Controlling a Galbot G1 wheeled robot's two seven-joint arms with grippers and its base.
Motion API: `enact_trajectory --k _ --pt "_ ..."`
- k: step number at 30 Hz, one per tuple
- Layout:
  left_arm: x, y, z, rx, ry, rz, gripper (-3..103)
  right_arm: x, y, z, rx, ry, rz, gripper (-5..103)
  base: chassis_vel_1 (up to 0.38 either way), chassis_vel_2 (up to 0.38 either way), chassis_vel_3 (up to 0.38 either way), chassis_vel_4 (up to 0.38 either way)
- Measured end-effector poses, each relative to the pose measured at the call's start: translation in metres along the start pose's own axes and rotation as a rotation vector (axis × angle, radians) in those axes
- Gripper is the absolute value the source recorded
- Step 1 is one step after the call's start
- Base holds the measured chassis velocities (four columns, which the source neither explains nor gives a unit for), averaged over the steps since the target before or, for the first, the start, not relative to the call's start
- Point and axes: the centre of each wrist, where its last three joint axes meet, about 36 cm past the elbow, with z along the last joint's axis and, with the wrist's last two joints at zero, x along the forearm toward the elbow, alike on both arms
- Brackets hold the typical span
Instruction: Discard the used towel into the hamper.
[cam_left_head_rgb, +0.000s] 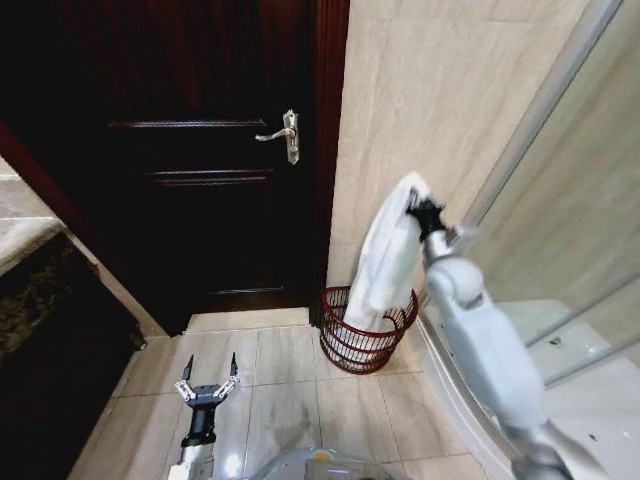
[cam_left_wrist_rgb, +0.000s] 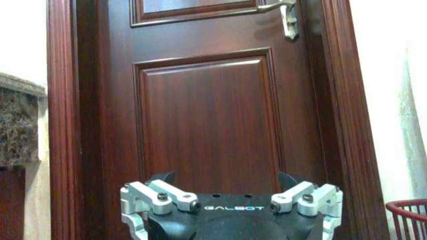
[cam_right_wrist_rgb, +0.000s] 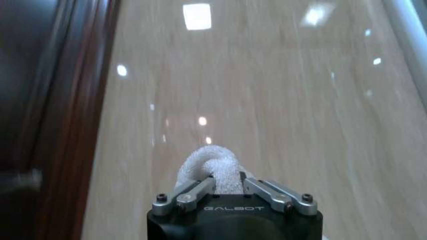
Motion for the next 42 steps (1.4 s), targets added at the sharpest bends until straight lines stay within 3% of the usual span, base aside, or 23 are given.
enact_trajectory --k 3,6,8,9,13,17,26,30,34,39,42 --pt "0.001 0.0 0.001 0.0 0.003 -0.001 100 0.002 0.007 0.003 -0.029 0.015 -0.01 4 0.0 0.0 0.0 0.0" --pt "0.002 0.001 0.001 -0.001 0.002 -0.002 100 0.016 0.013 0.037 -0.068 0.085 -0.029 4 0.0 0.0 0.0 0.0" --pt "0.001 0.001 0.0 -0.004 0.0 0.001 100 0.037 0.011 0.102 -0.092 0.178 -0.038 4 0.0 0.0 0.0 0.0" --pt "0.001 0.001 0.0 -0.004 0.0 0.001 100 0.037 0.011 0.102 -0.092 0.178 -0.038 4 0.0 0.0 0.0 0.0" --pt "-0.002 0.001 -0.003 -0.01 -0.012 0.006 100 0.075 0.001 0.187 -0.105 0.275 -0.013 4 0.0 0.0 0.0 0.0" --pt "-0.002 0.001 -0.004 -0.015 -0.013 0.011 100 0.097 -0.003 0.214 -0.12 0.321 0.019 4 0.0 0.0 0.0 0.0" --pt "-0.003 0.001 -0.004 -0.018 -0.014 0.012 100 0.147 -0.009 0.227 -0.133 0.408 0.105 4 0.0 0.0 0.0 0.0" --pt "-0.004 0.0 -0.004 -0.02 -0.013 0.015 100 0.165 -0.025 0.214 -0.12 0.51 0.163 4 0.0 0.0 0.0 0.0" --pt "-0.007 -0.002 -0.003 -0.016 -0.011 0.018 100 0.152 -0.044 0.146 -0.208 0.769 0.124 4 0.0 0.0 0.0 0.0" --pt "-0.008 -0.003 -0.003 -0.015 -0.01 0.021 100 0.134 -0.046 0.109 -0.253 0.899 0.093 4 0.0 0.0 0.0 0.0" --pt "-0.005 -0.001 -0.007 -0.022 -0.006 0.025 100 0.119 -0.041 0.097 -0.292 1.091 0.031 4 0.0 0.0 0.0 0.0"
